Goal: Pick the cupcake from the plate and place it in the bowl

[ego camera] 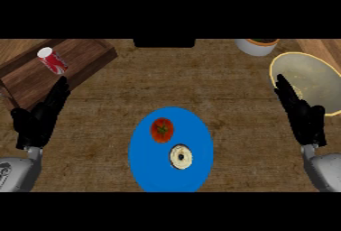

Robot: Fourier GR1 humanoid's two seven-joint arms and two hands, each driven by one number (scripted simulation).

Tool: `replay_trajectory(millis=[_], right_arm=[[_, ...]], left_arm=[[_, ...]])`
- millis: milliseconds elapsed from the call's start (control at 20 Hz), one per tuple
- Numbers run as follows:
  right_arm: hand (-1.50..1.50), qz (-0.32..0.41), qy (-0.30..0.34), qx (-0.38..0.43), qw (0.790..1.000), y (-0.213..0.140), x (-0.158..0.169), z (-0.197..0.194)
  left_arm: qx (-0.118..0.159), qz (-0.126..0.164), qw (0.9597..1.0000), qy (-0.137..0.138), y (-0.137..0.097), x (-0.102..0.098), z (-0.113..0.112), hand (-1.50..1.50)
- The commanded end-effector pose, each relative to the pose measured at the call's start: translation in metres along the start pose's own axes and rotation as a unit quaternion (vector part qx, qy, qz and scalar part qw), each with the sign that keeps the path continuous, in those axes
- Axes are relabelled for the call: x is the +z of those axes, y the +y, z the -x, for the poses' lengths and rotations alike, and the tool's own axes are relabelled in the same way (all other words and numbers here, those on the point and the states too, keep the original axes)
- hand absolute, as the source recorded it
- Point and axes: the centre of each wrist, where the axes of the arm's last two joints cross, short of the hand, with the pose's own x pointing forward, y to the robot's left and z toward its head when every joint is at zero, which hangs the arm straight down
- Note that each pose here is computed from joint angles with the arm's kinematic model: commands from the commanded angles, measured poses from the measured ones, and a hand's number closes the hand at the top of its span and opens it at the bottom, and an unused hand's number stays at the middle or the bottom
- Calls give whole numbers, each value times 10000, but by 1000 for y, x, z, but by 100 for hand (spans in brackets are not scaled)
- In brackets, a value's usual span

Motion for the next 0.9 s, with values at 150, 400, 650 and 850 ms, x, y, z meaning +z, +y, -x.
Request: replay_trajectory(millis=[150,400,650,850], right_arm=[[150,789,-742,-671,9919,71,33,-40],[150,1264,-312,325,9910,133,67,-5],[-150,1190,-784,647,9877,186,78,-17],[-150,670,-423,2023,9761,169,49,-23]], left_arm=[[309,907,9936,-594,-36,2,-25,0],[728,1678,9814,-584,-88,17,-22,0],[721,1892,9764,-753,-107,18,-46,0],[736,1956,9758,-645,-111,33,-23,0]])
